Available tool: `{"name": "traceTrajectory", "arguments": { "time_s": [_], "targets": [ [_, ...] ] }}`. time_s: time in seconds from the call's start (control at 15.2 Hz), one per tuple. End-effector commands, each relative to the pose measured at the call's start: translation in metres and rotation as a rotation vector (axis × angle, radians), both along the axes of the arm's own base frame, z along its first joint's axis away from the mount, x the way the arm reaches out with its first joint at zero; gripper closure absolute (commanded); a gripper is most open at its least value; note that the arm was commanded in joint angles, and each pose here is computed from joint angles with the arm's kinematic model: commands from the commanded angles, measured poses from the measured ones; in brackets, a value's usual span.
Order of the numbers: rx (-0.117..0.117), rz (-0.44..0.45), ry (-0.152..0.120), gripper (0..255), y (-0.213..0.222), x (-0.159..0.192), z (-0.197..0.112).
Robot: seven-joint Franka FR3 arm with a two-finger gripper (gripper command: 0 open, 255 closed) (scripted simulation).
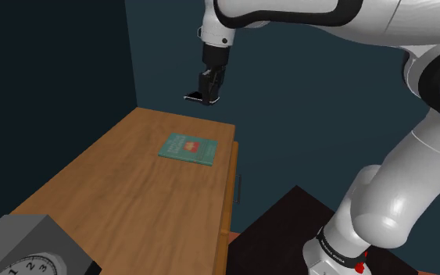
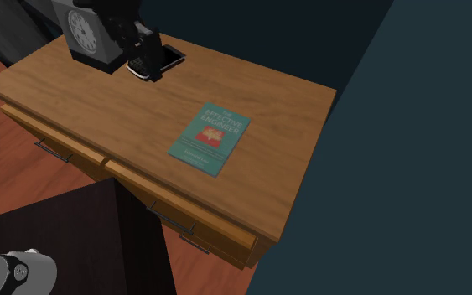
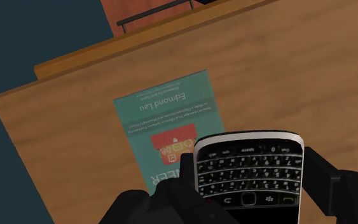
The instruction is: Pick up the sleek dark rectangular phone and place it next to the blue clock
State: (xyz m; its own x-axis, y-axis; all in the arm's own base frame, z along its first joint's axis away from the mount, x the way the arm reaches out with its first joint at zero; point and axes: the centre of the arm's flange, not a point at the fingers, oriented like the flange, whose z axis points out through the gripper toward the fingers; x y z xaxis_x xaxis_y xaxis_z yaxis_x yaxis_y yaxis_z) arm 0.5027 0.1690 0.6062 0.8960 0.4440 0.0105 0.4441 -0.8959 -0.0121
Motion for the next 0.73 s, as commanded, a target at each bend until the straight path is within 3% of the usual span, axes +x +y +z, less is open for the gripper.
{"name": "traceTrajectory", "arguments": {
  "time_s": [0.0,0.66],
  "targets": [
    [0.000,-0.001,0.000,255,0.023,-0.015,0.001],
    [0.000,-0.001,0.000,255,0.135,-0.085,0.001]
  ]
}}
